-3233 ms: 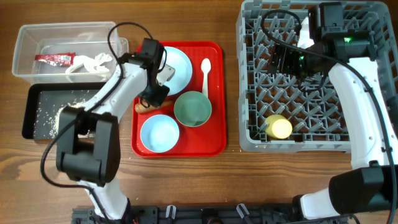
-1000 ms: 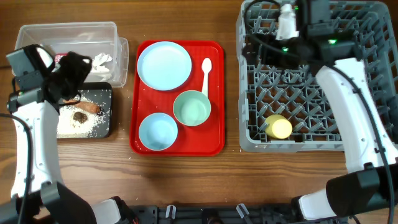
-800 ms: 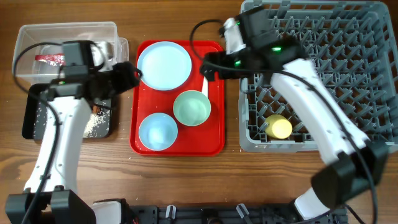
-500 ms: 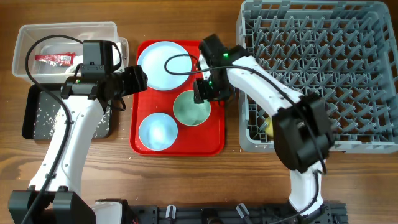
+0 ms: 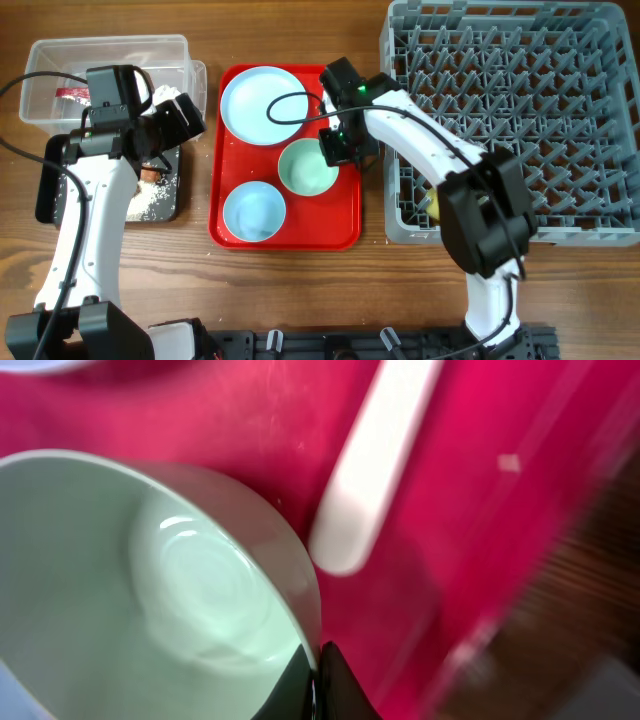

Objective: Sort waste into correct bins and load items into the dishwasher rack
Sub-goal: 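Grasp the pale green bowl and lift it into the rack, then grasp the light-blue bowl and place it in the rack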

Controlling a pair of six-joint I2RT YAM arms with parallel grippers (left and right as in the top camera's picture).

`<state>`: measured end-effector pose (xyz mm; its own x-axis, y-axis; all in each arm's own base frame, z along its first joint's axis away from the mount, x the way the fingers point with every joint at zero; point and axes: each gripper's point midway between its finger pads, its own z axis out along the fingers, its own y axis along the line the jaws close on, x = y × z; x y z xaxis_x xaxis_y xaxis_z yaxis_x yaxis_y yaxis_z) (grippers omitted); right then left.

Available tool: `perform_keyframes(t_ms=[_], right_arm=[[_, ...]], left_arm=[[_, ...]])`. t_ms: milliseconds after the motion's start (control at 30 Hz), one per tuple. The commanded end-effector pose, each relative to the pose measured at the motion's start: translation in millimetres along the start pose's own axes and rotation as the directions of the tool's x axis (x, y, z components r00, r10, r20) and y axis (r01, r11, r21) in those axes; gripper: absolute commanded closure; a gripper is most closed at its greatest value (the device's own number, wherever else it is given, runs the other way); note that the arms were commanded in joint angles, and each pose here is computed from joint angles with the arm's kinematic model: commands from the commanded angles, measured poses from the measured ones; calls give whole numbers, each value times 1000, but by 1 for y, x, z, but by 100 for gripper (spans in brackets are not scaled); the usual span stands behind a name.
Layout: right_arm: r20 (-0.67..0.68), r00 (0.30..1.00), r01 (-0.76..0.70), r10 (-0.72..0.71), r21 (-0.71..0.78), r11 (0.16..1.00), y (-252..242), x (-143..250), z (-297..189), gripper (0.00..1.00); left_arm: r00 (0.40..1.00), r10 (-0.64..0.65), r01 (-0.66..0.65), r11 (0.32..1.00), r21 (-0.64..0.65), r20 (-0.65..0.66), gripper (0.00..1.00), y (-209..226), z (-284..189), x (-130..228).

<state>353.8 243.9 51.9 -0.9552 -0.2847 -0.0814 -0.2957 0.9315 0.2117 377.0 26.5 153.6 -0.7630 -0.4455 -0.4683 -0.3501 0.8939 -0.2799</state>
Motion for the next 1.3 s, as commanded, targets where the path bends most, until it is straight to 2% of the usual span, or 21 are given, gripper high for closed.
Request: perform_keyframes(t_ms=[0, 33, 100, 167, 200, 333, 433, 500, 567, 667, 833, 867, 900, 933, 967, 1067, 1133, 1167, 1200, 1233, 1267], right_arm=[[378, 924, -107, 61, 101, 989, -19, -35, -137, 96], [487, 867, -205, 105, 156, 966, -40, -38, -173, 96], [721, 679, -466, 138, 277, 840, -100, -38, -252, 96], [865, 499, -697, 61, 358, 622, -153, -32, -312, 96], [888, 461, -758, -5, 396, 518, -172, -33, -329, 96], [780, 583, -687, -227, 622, 375, -199, -90, -322, 96], [582, 728, -520, -361, 813, 261, -208, -137, -280, 96], [423, 820, -374, -387, 906, 198, -217, -154, -230, 96], [374, 855, -336, -360, 927, 166, -225, -153, -204, 96], [318, 878, -275, -357, 947, 167, -224, -152, -180, 96], [273, 892, -187, -359, 948, 258, -209, -146, -147, 96], [262, 894, -173, -365, 951, 258, -204, -145, -144, 92], [260, 890, -168, -376, 951, 260, -198, -147, -143, 65], [257, 883, -161, -392, 952, 261, -188, -148, -142, 15], [261, 877, -160, -404, 951, 266, -180, -150, -141, 0], [318, 833, -197, -453, 935, 295, -148, -158, -150, 0], [401, 782, -243, -478, 901, 358, -124, -162, -164, 0], [459, 747, -269, -481, 870, 413, -111, -163, -173, 0], [541, 700, -294, -466, 814, 501, -94, -162, -183, 0], [620, 662, -285, -421, 728, 624, -75, -158, -186, 0], [656, 655, -239, -375, 650, 721, -58, -152, -181, 0]], left_arm=[[1000, -9, 9, 1000, -11, 4, 0, 3, 1, -2], [1000, -9, 9, 1000, -11, 4, 0, 3, 1, -2], [1000, -9, 9, 1000, -11, 4, 0, 3, 1, -2], [1000, -9, 9, 1000, -11, 4, 0, 3, 1, -2], [1000, -9, 9, 1000, -11, 4, 0, 3, 1, -2], [1000, -9, 9, 1000, -11, 4, 0, 3, 1, -2], [1000, -9, 9, 1000, -11, 4, 0, 3, 1, -2], [1000, -9, 9, 1000, -11, 4, 0, 3, 1, -2], [1000, -9, 9, 1000, -11, 4, 0, 3, 1, -2], [1000, -9, 9, 1000, -11, 4, 0, 3, 1, -2], [1000, -9, 9, 1000, -11, 4, 0, 3, 1, -2], [1000, -9, 9, 1000, -11, 4, 0, 3, 1, -2], [1000, -9, 9, 1000, -11, 4, 0, 3, 1, -2], [1000, -9, 9, 1000, -11, 4, 0, 3, 1, -2], [1000, -9, 9, 1000, -11, 4, 0, 3, 1, -2], [1000, -9, 9, 1000, -11, 4, 0, 3, 1, -2], [1000, -9, 9, 1000, -11, 4, 0, 3, 1, -2], [1000, -9, 9, 1000, -11, 4, 0, 3, 1, -2], [1000, -9, 9, 1000, -11, 4, 0, 3, 1, -2], [1000, -9, 9, 1000, -11, 4, 0, 3, 1, -2], [1000, -9, 9, 1000, -11, 4, 0, 3, 1, -2]])
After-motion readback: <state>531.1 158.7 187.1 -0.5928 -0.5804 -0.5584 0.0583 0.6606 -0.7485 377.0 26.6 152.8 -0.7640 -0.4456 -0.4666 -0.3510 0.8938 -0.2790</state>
